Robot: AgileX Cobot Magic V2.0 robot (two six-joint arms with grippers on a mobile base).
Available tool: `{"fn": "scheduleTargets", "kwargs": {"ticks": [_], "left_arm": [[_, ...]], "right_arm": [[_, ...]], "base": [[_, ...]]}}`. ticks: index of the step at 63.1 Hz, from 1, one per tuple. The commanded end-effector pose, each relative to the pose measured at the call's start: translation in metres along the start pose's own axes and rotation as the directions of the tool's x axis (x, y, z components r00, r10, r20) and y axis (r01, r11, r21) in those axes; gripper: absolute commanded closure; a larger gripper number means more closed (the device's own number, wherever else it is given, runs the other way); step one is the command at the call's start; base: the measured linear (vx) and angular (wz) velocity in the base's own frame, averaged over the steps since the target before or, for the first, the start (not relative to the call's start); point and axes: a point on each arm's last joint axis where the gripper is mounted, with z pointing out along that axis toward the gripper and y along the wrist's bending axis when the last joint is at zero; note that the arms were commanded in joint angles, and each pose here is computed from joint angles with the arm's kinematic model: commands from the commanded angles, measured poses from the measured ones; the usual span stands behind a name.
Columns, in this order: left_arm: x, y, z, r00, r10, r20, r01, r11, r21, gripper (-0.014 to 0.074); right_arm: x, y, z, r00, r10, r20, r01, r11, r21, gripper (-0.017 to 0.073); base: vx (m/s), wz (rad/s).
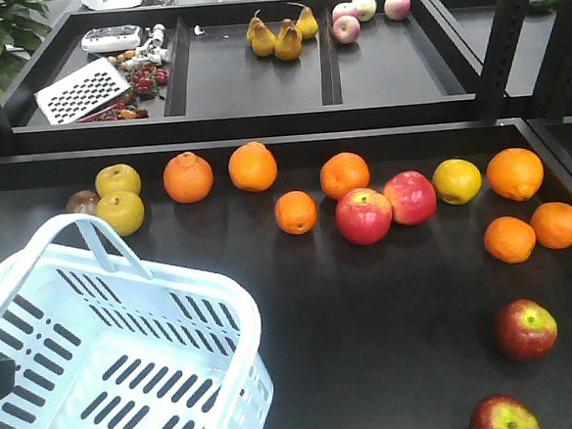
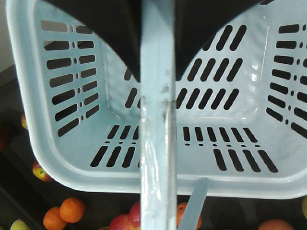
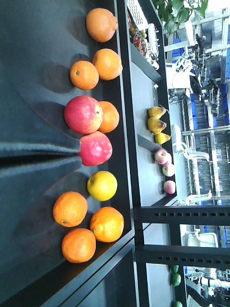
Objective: Pick three apples into basket with both arms
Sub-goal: 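Approach the table of apples and oranges holding the basket, then lower the light-blue basket onto the table with the left gripper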
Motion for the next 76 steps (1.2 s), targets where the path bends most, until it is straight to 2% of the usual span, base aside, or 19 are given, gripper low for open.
{"fn": "scheduleTargets", "kwargs": {"ticks": [1,51,55,63,70,76], "left_arm": [[-0.014,-0.005,-0.008,0.993,0.015,0.119,-0.019,0.999,0.039,0.0601],[-0.017,-0.007,-0.007,0.99,0.013,0.142,-0.021,0.998,0.056,0.06],[-0.02,-0.008,-0.006,0.985,0.037,0.169,-0.048,0.997,0.062,0.06],[-0.028,-0.015,0.002,0.968,0.128,0.214,-0.149,0.985,0.085,0.06],[-0.039,-0.023,0.018,0.957,0.198,0.213,-0.226,0.967,0.117,0.06],[-0.051,-0.031,0.036,0.943,0.281,0.176,-0.304,0.945,0.121,0.06]], "right_arm": [[-0.003,0.0,-0.001,0.997,-0.016,0.078,0.016,1.0,-0.001,0.0564],[-0.003,0.0,-0.001,0.997,-0.016,0.078,0.016,1.0,-0.001,0.0564],[-0.003,0.0,-0.001,0.997,-0.016,0.078,0.016,1.0,-0.001,0.0564],[-0.003,0.0,-0.001,0.997,-0.016,0.078,0.016,1.0,-0.001,0.0564],[-0.003,0.0,-0.001,0.997,-0.016,0.078,0.016,1.0,-0.001,0.0564],[-0.003,0.0,-0.001,0.997,-0.016,0.078,0.016,1.0,-0.001,0.0564]], "base": [[0.0,0.0],[0.0,0.0],[0.0,0.0],[0.0,0.0],[0.0,0.0],[0.0,0.0]]}}
